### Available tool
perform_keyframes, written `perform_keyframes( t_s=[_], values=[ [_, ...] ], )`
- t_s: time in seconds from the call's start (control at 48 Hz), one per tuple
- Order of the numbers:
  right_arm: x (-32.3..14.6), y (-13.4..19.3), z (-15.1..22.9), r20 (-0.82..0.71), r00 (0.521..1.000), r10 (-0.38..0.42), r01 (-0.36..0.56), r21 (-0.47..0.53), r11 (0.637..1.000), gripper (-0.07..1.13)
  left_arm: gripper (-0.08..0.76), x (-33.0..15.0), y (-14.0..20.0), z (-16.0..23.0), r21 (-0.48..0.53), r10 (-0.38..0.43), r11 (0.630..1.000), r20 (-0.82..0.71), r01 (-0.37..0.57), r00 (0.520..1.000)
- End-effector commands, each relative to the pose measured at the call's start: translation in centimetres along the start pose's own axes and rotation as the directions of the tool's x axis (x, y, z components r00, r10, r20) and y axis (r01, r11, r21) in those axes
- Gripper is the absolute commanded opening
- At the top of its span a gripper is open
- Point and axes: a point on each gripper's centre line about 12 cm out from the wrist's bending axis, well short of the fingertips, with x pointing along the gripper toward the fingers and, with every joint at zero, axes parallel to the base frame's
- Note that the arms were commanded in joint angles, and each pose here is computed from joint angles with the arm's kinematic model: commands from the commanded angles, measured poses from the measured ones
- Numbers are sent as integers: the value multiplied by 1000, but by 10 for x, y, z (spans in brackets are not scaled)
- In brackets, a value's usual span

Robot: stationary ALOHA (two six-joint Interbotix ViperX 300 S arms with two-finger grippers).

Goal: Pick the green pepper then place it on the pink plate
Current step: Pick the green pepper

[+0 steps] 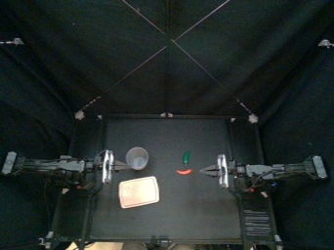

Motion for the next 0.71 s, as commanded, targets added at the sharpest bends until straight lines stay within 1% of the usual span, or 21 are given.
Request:
perform_keyframes(
  t_s=[0.021, 0.146, 0.25, 0.312, 0.333, 0.375, 0.396, 0.417, 0.5, 0.562, 0.583, 0.646, 0.708],
  values=[
    [5, 0, -1, -14, 1000, -5, 5, 48, 999, -2, 21, 4, 1, 3, -18, 7, 1000, -23, -7, 1000],
    [13, -5, -6, -46, 998, -39, 47, 179, 983, 52, 26, 4, 1, 2, -16, 7, 1000, -48, -8, 999],
    [21, -12, -16, -107, 991, -76, 103, 273, 956, 180, 28, 4, 2, 0, -13, 12, 1000, -55, -13, 998],
    [26, -17, -22, -149, 984, -102, 145, 317, 937, 288, 28, 4, 3, -1, -12, 17, 1000, -61, -18, 998],
    [28, -20, -25, -172, 978, -115, 168, 336, 927, 357, 28, 4, 4, -2, -10, 20, 1000, -64, -21, 998],
    [31, -24, -30, -205, 970, -130, 199, 367, 908, 447, 28, 4, 5, -2, -10, 26, 1000, -71, -27, 997],
    [32, -25, -31, -212, 968, -133, 207, 376, 903, 470, 28, 4, 6, -3, -8, 29, 1000, -74, -29, 997],
    [34, -28, -35, -238, 961, -145, 232, 400, 887, 546, 28, 3, 6, -3, -7, 33, 999, -78, -34, 996],
    [40, -35, -45, -297, 940, -169, 293, 448, 845, 755, 28, 3, 9, -5, -6, 47, 999, -89, -48, 995],
    [45, -42, -53, -337, 922, -191, 339, 463, 819, 889, 28, 3, 10, -5, -4, 53, 999, -89, -53, 995],
    [47, -45, -57, -356, 913, -201, 360, 466, 808, 950, 28, 3, 11, -6, -4, 54, 998, -90, -55, 994],
    [50, -54, -66, -389, 893, -228, 406, 475, 780, 1035, 28, 3, 11, -6, -5, 56, 998, -90, -57, 994],
    [52, -63, -75, -423, 870, -254, 454, 483, 749, 1053, 28, 3, 11, -7, -4, 54, 998, -93, -55, 994]
  ],
)
